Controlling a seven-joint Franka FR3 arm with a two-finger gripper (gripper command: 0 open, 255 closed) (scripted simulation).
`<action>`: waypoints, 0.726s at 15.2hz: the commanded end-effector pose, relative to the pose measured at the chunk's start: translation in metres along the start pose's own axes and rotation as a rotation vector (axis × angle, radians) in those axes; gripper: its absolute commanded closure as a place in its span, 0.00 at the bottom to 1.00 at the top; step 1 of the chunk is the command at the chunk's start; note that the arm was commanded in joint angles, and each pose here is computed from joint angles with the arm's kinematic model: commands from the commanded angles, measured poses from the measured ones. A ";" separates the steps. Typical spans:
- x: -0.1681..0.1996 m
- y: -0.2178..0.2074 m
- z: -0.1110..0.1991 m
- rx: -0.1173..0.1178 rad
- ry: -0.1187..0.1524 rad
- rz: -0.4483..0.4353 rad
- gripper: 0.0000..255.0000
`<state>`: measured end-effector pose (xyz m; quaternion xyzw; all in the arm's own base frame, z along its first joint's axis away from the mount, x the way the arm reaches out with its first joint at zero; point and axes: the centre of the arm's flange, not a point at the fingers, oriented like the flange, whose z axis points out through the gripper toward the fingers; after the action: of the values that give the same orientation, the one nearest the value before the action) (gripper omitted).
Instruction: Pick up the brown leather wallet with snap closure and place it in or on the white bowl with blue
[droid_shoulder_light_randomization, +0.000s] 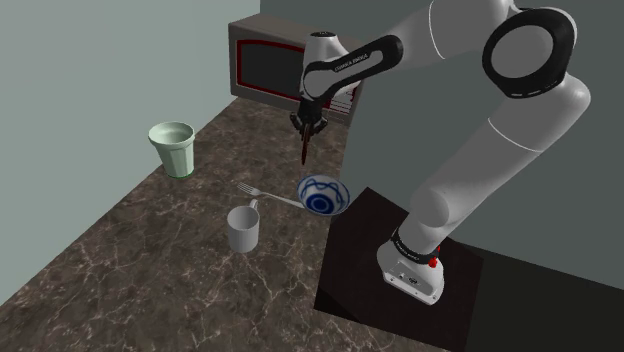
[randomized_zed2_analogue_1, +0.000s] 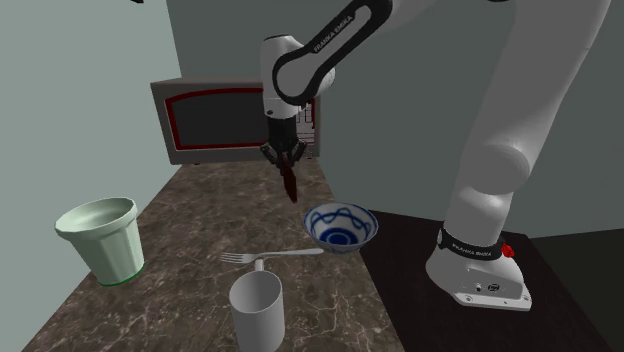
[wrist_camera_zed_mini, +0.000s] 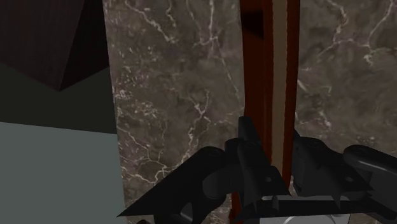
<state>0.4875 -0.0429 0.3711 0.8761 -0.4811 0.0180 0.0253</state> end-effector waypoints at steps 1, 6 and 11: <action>0.000 0.001 -0.011 0.000 0.000 0.000 1.00; 0.001 0.002 -0.038 0.000 0.000 0.000 1.00; 0.003 0.002 -0.064 0.000 0.000 0.000 1.00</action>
<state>0.4859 -0.0435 0.4295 0.8761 -0.4811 0.0179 0.0252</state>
